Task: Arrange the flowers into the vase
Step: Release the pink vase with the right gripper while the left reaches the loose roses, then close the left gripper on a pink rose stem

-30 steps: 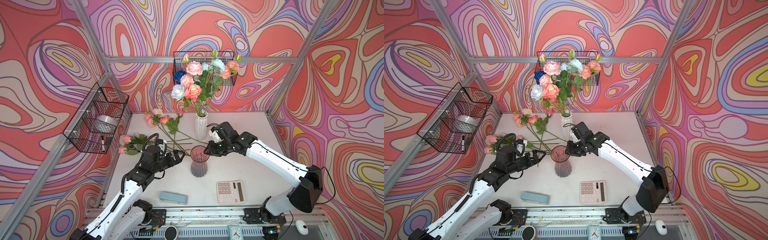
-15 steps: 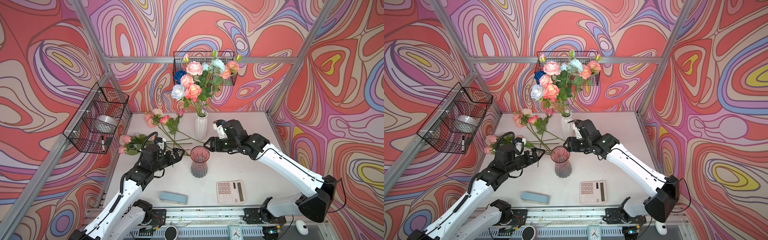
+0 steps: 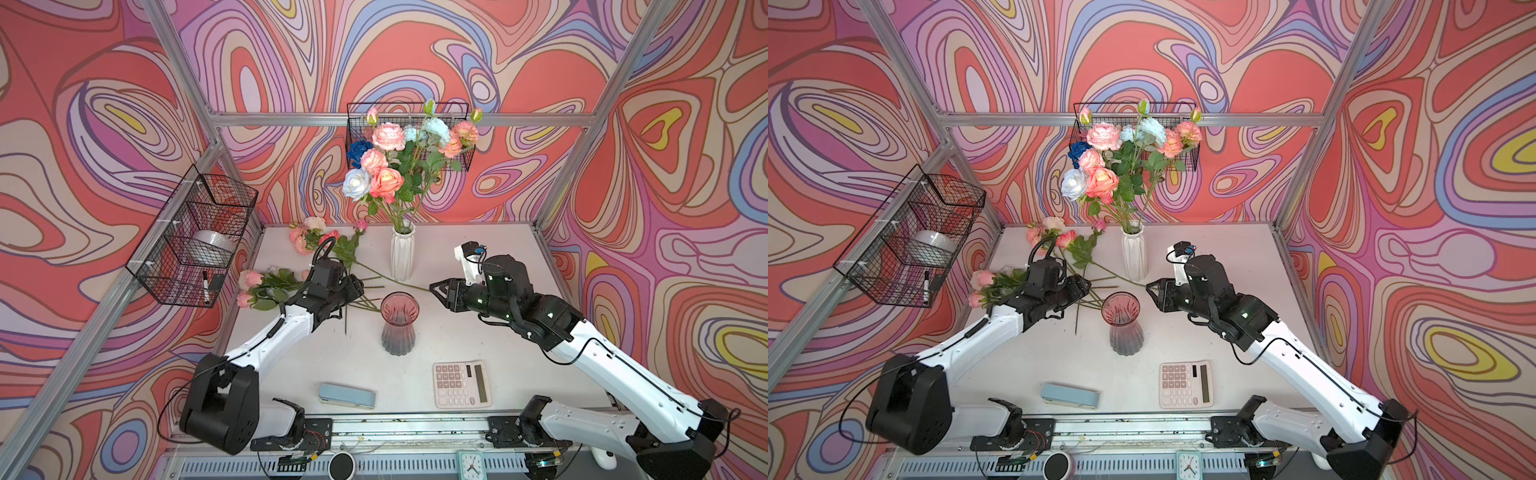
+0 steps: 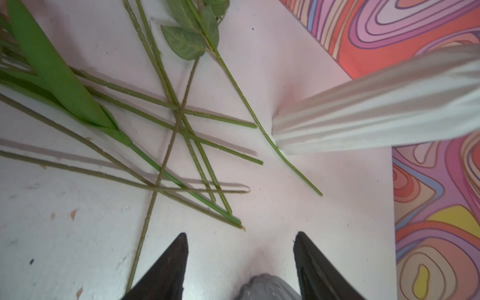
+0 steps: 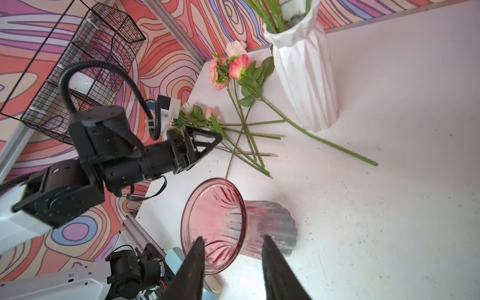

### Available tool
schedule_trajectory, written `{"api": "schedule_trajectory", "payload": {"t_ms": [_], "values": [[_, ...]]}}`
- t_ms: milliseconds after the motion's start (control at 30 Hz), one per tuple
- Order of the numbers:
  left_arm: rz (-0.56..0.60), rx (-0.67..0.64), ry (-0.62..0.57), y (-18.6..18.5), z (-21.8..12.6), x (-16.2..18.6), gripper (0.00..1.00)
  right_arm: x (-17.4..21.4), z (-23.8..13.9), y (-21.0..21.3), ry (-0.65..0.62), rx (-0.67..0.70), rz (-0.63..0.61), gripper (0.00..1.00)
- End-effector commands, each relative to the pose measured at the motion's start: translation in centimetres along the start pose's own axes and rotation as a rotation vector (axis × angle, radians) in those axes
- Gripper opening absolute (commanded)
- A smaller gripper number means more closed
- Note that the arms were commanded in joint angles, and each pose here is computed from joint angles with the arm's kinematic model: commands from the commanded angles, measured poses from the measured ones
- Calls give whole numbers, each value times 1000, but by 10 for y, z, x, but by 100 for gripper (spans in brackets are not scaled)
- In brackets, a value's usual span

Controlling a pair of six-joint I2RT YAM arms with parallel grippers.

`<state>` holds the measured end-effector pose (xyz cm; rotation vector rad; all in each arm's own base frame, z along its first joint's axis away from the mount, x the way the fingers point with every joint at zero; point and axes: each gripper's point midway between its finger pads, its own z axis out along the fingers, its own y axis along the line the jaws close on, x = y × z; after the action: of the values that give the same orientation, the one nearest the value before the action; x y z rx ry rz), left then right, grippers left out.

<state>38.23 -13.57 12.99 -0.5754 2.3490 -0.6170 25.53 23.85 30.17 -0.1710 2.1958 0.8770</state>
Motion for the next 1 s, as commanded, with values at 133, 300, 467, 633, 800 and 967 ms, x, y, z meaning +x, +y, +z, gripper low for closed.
{"api": "schedule_trajectory", "payload": {"t_ms": [133,300,467,633,800,967], "values": [[34,-125,-15,9,61,-45,59,4,-15,-10,-49,22,-11,34],[-9,-92,11,-4,93,-52,57,9,-21,-21,-65,57,-21,33],[-178,-56,8,-3,119,-49,58,16,-22,-31,-66,92,-28,32],[-337,-30,-23,3,141,-46,61,17,-25,-37,-68,123,-43,31],[-434,23,-55,-1,160,-50,61,16,-31,-41,-83,142,-53,29],[-480,-20,-56,4,175,-48,52,17,-32,-47,-85,171,-60,29]]}}
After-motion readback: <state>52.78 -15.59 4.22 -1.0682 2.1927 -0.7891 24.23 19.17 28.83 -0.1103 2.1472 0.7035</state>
